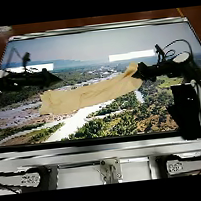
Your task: Fold the shirts.
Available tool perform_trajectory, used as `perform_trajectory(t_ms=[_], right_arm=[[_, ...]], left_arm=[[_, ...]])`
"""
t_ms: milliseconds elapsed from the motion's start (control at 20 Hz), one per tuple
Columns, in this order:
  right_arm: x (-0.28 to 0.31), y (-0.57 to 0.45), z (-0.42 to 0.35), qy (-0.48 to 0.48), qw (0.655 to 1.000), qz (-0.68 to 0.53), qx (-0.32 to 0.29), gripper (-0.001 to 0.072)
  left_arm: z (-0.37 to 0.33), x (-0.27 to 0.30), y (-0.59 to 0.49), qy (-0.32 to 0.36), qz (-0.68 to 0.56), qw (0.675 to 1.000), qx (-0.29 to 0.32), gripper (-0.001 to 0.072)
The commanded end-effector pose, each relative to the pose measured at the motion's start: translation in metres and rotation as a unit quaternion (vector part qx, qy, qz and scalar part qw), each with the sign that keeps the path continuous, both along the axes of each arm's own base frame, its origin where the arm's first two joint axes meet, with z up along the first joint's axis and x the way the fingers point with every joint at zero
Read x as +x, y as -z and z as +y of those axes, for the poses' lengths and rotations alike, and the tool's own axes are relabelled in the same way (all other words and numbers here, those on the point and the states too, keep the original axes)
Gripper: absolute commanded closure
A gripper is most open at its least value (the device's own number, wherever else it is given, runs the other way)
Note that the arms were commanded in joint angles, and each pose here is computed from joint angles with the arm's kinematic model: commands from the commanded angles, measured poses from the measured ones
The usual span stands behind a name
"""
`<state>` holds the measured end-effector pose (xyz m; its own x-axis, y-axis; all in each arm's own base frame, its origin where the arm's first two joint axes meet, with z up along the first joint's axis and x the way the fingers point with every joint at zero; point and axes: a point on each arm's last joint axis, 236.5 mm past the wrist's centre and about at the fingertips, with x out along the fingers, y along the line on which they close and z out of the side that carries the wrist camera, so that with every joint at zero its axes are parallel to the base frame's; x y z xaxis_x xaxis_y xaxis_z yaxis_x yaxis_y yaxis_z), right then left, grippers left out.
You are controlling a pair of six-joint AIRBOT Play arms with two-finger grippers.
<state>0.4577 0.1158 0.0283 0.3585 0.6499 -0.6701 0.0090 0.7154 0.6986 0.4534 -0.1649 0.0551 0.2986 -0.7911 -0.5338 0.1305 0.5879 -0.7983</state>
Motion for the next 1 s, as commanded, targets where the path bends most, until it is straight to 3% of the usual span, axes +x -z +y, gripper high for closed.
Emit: perform_trajectory(t_ms=[0, 200, 600, 800, 950], right_arm=[[-0.052, -0.068, 0.014, -0.042, 0.999, -0.008, -0.005, 0.0648], [-0.097, -0.129, 0.013, -0.023, 0.999, -0.032, -0.023, 0.0648], [-0.159, -0.178, 0.017, -0.013, 0.999, -0.038, -0.022, 0.0648], [-0.138, -0.183, 0.021, 0.006, 0.997, -0.072, -0.02, 0.0648], [-0.103, -0.169, 0.069, -0.022, 0.993, -0.117, -0.028, 0.0648]], left_arm=[[-0.083, -0.034, 0.048, 0.037, 0.016, 0.999, 0.025, 0.0665], [-0.165, -0.065, 0.08, 0.049, -0.005, 0.998, 0.048, 0.0665], [-0.288, -0.106, 0.105, -0.006, 0.094, 0.994, -0.058, 0.0665], [-0.244, -0.056, 0.045, -0.016, 0.003, 0.997, -0.076, 0.0668], [-0.148, -0.006, -0.053, -0.059, -0.145, 0.987, -0.041, 0.0668]])
